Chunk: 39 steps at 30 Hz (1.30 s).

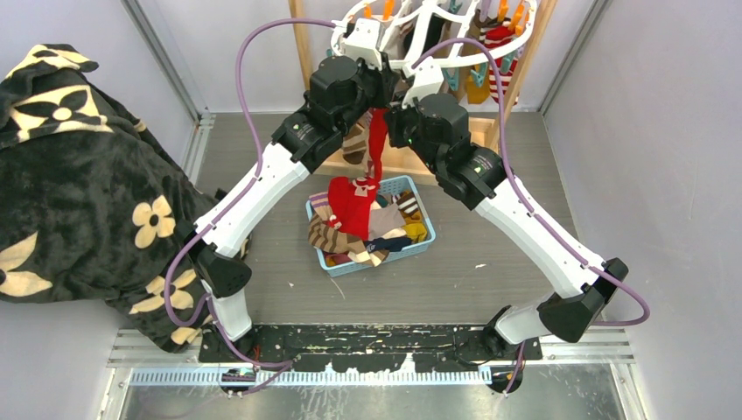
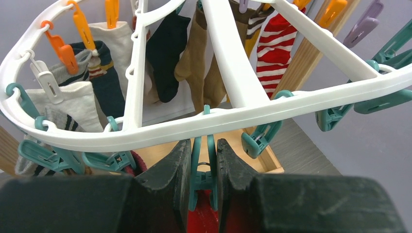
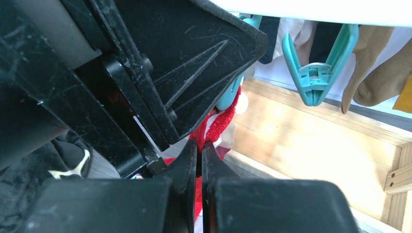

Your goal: Clip the socks to the hanger

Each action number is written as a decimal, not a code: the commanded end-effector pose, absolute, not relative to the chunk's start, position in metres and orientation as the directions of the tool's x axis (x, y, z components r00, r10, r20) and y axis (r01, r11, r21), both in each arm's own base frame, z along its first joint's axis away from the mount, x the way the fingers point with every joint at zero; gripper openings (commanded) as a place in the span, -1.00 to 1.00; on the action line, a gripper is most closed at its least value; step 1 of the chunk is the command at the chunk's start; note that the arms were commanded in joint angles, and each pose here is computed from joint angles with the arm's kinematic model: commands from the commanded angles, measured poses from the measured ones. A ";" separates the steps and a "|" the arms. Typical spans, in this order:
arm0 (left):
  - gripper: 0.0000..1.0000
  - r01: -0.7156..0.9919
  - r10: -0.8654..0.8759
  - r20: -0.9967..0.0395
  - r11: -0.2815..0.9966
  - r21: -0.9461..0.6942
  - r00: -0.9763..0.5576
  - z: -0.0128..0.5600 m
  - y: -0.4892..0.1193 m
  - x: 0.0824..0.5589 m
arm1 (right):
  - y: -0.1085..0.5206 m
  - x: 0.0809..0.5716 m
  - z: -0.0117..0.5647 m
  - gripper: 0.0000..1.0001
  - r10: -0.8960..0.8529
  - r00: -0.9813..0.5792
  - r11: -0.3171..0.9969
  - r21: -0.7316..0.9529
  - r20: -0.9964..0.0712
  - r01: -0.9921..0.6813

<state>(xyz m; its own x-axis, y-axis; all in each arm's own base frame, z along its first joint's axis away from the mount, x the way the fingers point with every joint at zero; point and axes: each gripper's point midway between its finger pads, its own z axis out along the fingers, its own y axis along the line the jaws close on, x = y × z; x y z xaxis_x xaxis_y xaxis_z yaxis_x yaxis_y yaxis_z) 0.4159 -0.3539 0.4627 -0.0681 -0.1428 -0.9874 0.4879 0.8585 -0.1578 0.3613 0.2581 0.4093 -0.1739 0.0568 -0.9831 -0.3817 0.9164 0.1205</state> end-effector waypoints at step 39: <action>-0.21 0.492 -0.184 -0.983 0.856 -0.156 0.009 0.496 -0.338 0.396 | 0.255 0.366 0.488 -0.98 0.307 0.043 0.886 0.269 -0.951 -0.377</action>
<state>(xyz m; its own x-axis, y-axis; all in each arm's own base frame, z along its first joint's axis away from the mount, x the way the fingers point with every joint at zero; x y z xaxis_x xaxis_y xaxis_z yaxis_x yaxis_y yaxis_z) 0.4116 -0.3376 0.4829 -0.0117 -0.1862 -0.9824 0.4558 0.8735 -0.1710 0.3689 0.2623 0.4401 -0.0803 0.1792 -0.9805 -0.3632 0.9108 0.1962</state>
